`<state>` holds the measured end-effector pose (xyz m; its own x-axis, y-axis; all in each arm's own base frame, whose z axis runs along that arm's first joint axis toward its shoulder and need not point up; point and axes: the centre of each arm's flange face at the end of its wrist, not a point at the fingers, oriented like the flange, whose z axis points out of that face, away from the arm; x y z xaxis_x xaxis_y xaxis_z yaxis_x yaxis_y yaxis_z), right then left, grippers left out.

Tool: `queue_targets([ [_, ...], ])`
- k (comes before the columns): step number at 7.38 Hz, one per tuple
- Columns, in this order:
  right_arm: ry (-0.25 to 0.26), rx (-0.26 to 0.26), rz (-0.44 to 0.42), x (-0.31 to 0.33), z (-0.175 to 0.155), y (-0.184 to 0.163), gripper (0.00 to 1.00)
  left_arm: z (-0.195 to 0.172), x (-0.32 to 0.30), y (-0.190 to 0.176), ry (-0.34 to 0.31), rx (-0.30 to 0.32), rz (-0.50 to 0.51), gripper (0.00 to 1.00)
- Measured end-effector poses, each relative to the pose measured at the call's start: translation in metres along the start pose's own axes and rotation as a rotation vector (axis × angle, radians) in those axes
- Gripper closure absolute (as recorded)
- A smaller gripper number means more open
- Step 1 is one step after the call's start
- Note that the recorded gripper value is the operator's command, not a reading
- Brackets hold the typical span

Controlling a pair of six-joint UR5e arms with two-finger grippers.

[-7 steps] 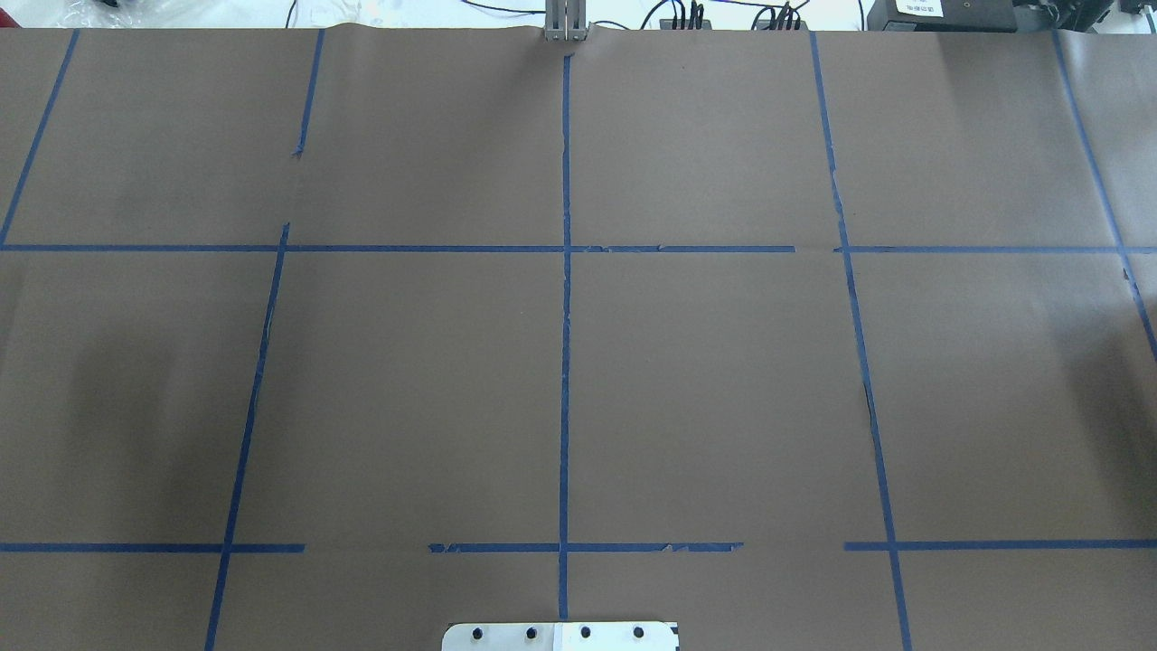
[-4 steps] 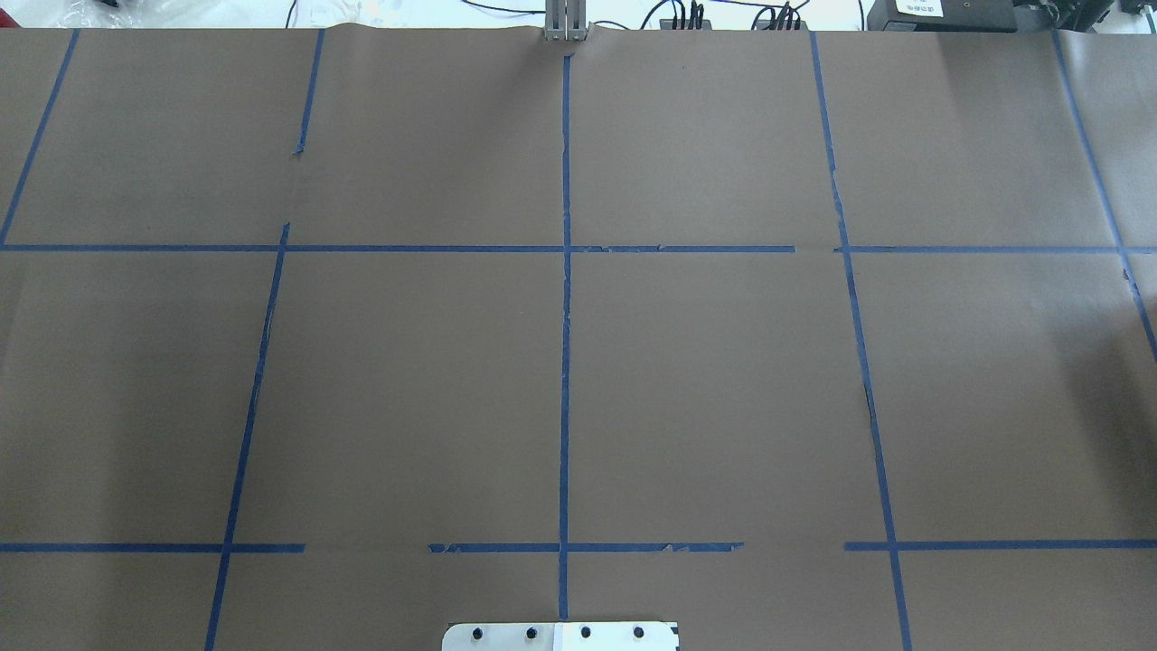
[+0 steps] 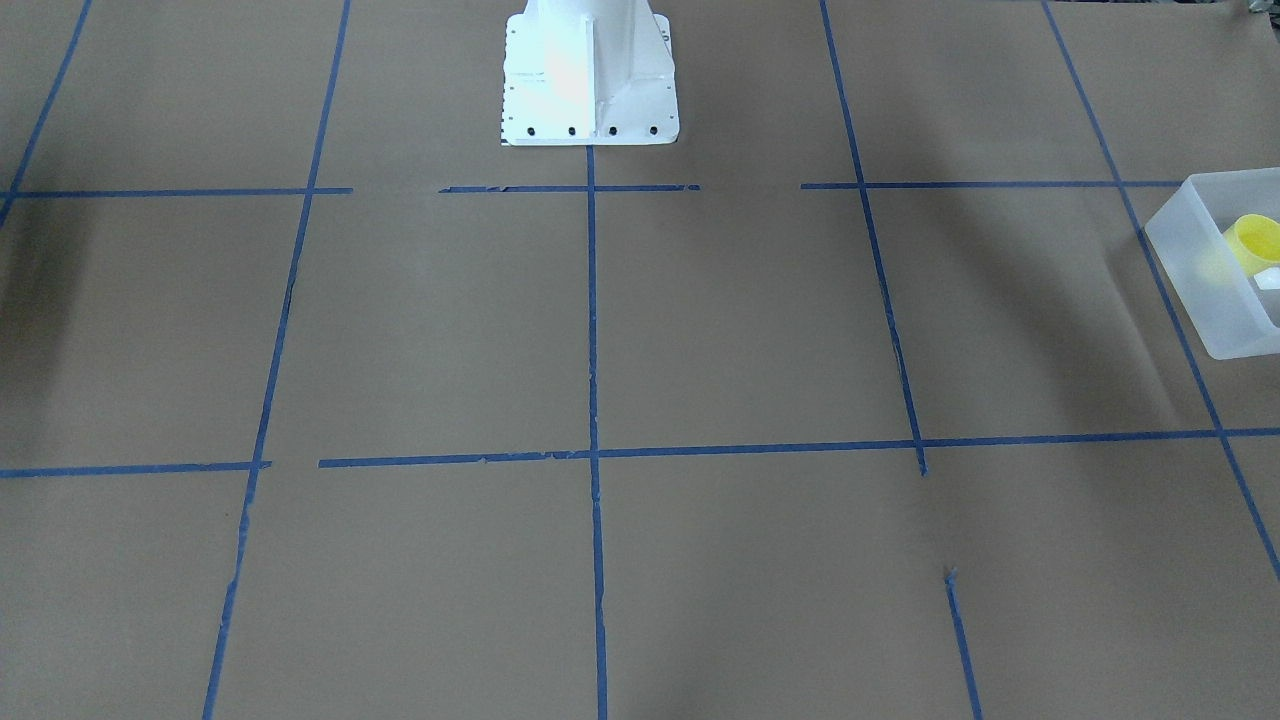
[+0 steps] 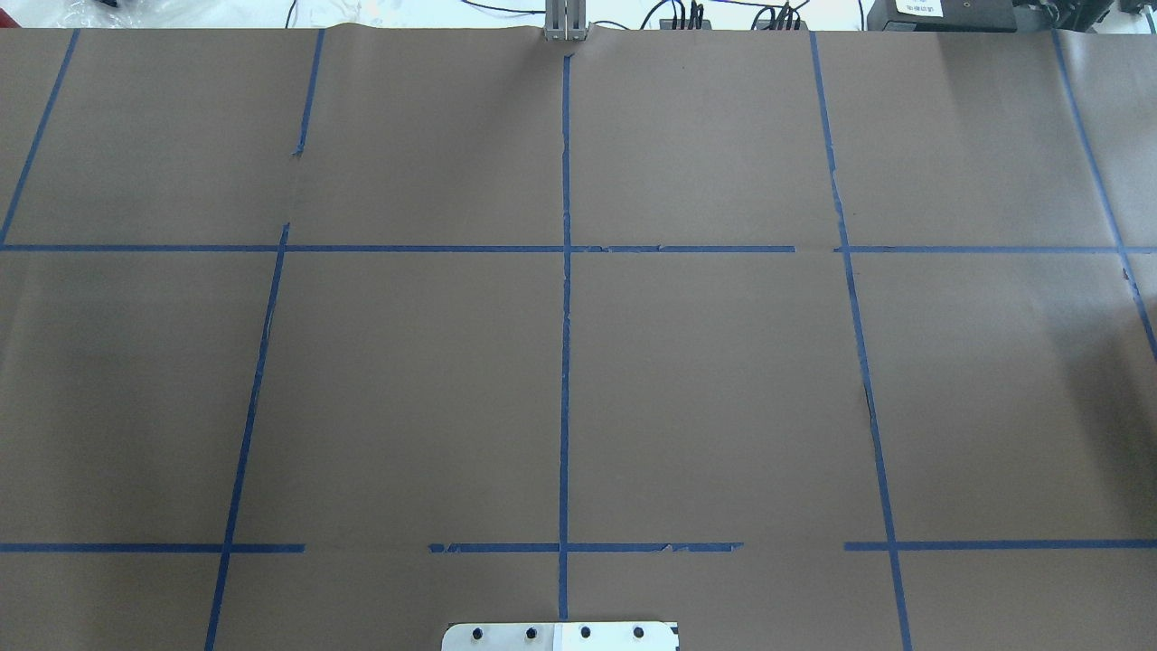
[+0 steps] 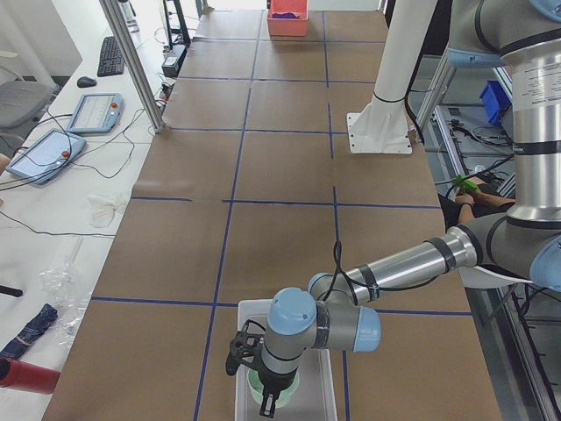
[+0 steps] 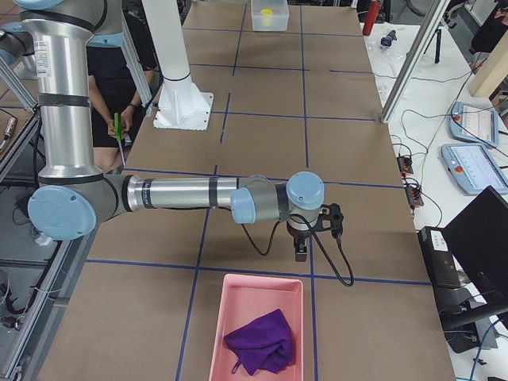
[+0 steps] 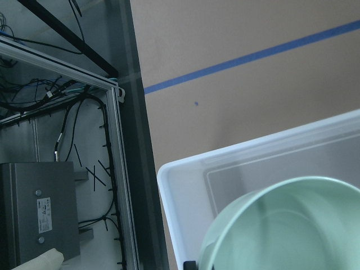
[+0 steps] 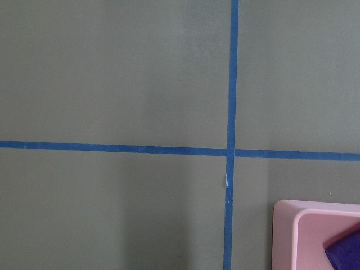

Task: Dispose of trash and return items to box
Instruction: 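Lower the green bowl into the clear bin and release it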

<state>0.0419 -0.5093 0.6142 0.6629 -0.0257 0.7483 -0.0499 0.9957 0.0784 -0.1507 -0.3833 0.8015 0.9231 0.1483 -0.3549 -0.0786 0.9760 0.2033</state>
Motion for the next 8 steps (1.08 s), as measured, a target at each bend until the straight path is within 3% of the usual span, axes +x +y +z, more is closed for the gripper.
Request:
queue_targets([
  [1, 0.0, -0.001, 0.0, 0.0, 0.0, 0.001, 0.0, 0.002, 0.0, 0.001, 0.0, 0.003, 0.0, 0.0],
  [6, -0.001, -0.001, 0.001, 0.0, 0.0, 0.001, 0.0, -0.019, 0.005, -0.02, -0.006, 0.053, 0.019, 0.0],
  [8, -0.002, 0.002, -0.001, -0.001, -0.001, 0.001, 0.0, -0.045, 0.017, -0.039, 0.04, 0.107, 0.009, 0.0],
])
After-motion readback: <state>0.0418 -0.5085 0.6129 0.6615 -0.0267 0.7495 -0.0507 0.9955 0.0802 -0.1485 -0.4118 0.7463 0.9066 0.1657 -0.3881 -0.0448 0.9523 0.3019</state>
